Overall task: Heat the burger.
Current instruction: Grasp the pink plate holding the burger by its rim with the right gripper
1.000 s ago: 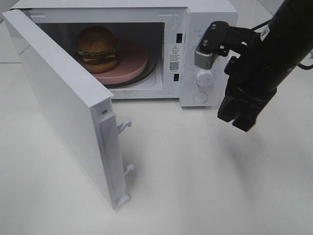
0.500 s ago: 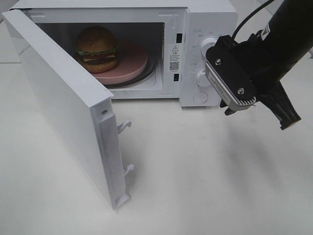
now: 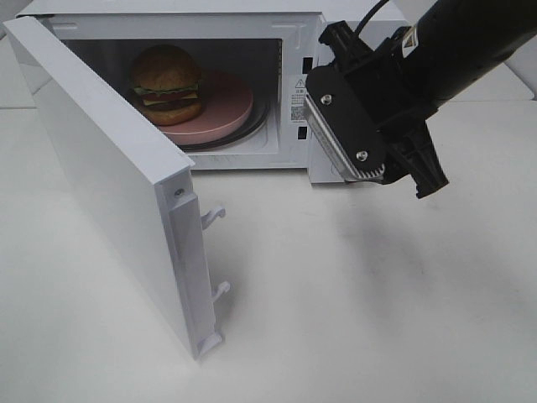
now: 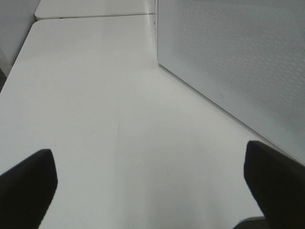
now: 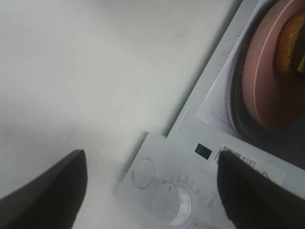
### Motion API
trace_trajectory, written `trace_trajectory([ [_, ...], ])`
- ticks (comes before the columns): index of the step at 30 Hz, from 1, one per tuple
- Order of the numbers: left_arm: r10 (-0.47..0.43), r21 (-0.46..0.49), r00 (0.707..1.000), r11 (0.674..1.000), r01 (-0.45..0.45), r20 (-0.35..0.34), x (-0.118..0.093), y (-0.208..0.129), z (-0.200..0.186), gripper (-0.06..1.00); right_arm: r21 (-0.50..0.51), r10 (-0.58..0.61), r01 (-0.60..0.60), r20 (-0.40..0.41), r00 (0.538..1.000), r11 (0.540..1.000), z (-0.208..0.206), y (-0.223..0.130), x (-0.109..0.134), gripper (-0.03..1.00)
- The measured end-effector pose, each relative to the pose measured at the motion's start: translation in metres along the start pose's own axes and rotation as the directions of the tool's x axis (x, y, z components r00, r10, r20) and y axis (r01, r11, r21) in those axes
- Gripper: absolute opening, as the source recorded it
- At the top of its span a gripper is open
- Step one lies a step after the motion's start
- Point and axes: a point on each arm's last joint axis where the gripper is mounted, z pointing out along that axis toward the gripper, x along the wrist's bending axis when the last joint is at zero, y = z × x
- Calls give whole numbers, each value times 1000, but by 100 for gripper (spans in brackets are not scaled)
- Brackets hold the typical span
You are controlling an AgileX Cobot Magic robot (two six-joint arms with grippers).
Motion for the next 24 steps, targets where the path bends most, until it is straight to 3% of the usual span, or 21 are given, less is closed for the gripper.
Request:
trace_trajectory([
  [4,0,0,1000,1000,0,0,0,0,0,99,-15,101,-101,40,994,995,13,3,-6,85],
  [24,0,0,1000,1000,0,0,0,0,0,99,-48,115,-110,113,987,993,63,24,-42,87],
])
